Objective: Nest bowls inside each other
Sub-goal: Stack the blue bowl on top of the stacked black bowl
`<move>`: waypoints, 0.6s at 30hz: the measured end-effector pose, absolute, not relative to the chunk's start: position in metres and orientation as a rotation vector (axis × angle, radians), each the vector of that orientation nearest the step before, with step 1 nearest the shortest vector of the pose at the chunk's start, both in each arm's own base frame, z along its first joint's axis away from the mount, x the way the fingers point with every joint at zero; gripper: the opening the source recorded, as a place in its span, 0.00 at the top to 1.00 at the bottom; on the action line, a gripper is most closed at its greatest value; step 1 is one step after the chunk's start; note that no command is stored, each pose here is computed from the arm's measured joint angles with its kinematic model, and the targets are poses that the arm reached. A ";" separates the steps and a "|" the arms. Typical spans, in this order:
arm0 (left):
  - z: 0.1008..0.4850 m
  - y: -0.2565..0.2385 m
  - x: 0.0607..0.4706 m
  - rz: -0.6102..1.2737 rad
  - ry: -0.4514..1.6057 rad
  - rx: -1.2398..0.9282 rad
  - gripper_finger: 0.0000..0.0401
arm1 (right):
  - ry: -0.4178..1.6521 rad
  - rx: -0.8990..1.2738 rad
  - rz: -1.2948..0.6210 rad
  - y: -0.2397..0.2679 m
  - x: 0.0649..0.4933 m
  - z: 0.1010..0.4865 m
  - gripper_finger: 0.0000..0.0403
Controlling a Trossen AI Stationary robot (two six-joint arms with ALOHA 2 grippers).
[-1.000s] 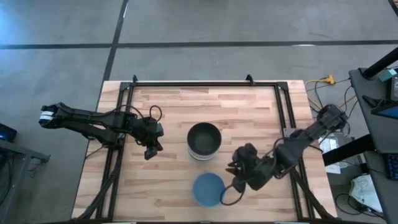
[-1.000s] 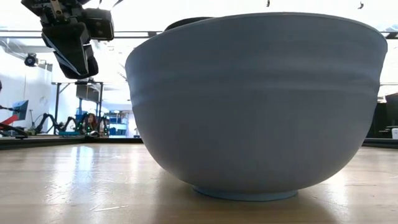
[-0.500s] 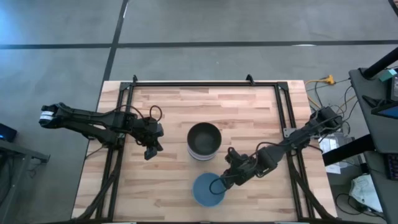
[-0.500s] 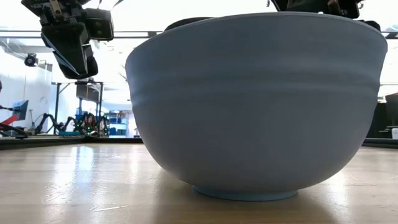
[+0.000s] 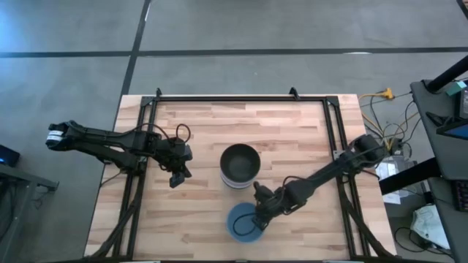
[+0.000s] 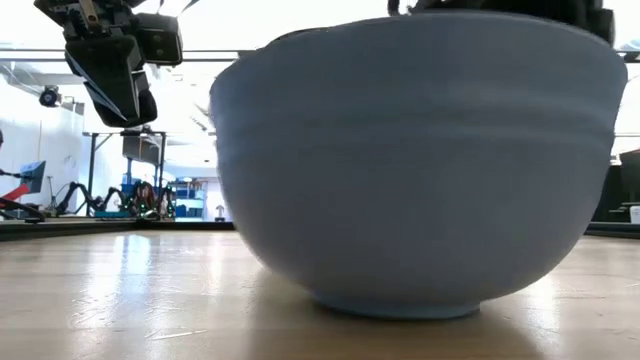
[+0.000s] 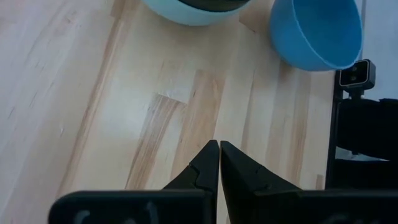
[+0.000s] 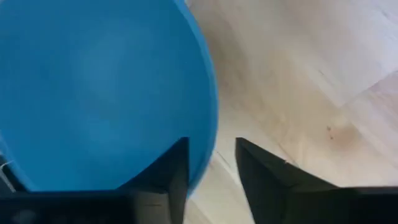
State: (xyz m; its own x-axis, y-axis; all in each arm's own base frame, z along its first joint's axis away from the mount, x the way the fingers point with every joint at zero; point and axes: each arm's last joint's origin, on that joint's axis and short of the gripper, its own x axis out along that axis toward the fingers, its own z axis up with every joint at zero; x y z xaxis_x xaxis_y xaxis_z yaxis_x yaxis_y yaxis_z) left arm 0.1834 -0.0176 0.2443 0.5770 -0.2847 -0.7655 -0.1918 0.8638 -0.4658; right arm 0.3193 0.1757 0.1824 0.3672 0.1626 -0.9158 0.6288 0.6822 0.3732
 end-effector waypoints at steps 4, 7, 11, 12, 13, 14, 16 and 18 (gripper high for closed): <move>0.244 -0.018 0.183 -0.059 0.968 -0.548 1.00 | 1.212 0.764 -0.334 0.173 0.324 0.187 0.84; 0.244 -0.018 0.183 -0.060 0.968 -0.548 1.00 | 1.223 0.711 -0.309 0.166 0.322 0.201 0.95; 0.244 -0.018 0.183 -0.060 0.968 -0.548 1.00 | 1.230 0.660 -0.288 0.149 0.316 0.237 0.97; 0.244 -0.018 0.183 -0.060 0.968 -0.548 1.00 | 1.224 0.652 -0.269 0.144 0.315 0.248 0.97; 0.244 -0.018 0.183 -0.061 0.968 -0.548 1.00 | 1.212 0.656 -0.242 0.138 0.314 0.261 0.97; 0.245 -0.018 0.183 -0.061 0.967 -0.548 1.00 | 1.192 0.659 -0.225 0.132 0.312 0.275 0.97; 0.246 -0.018 0.184 -0.065 0.963 -0.549 1.00 | 1.135 0.666 -0.199 0.118 0.310 0.304 0.97; 0.247 -0.018 0.184 -0.066 0.958 -0.549 1.00 | 1.044 0.666 -0.189 0.102 0.308 0.336 0.97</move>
